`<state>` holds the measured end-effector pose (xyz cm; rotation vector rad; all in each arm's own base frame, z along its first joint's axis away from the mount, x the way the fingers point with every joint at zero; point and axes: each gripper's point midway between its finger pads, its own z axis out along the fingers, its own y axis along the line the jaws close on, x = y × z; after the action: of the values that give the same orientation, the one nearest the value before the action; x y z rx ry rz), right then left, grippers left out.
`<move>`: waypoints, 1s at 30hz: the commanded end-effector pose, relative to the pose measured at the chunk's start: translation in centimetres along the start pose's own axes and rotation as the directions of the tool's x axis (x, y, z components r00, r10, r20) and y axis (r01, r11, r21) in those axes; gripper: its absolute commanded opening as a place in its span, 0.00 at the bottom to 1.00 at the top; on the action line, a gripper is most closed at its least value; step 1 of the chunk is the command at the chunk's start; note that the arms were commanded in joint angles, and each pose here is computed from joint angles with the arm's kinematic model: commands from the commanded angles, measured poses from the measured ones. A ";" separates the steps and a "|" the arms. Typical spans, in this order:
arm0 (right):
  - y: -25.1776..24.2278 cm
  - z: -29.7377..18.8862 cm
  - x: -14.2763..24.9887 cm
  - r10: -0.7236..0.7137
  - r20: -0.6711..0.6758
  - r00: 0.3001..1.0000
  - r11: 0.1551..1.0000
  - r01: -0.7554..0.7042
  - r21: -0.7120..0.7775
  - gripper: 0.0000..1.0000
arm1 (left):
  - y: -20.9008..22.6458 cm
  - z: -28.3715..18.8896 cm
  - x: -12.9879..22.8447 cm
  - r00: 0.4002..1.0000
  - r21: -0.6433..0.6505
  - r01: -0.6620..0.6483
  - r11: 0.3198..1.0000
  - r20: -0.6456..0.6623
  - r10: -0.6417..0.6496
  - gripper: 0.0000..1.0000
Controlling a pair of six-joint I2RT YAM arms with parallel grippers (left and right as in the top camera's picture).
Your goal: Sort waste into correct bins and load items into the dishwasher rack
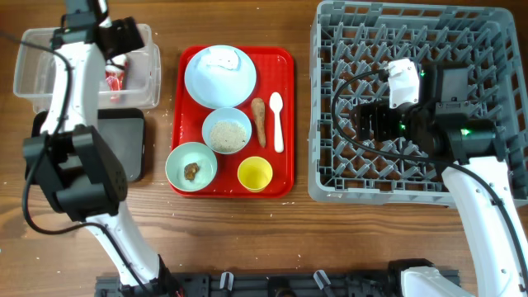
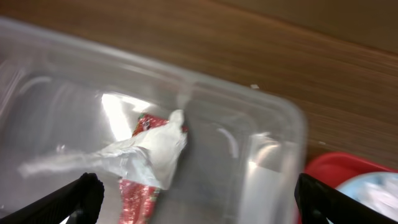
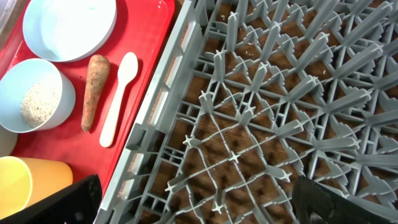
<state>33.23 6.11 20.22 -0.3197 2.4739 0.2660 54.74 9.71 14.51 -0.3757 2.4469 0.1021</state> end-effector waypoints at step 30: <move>-0.1 1.3 -0.2 0.021 -0.033 0.999 1.000 -0.022 -0.018 1.00 | -23.0 6.6 11.6 0.903 0.432 -0.374 0.821 -0.035 0.429 0.79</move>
<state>33.53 6.13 18.97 -0.3184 2.5134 0.2715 56.46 -14.23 3.81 0.3476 2.5420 -0.2667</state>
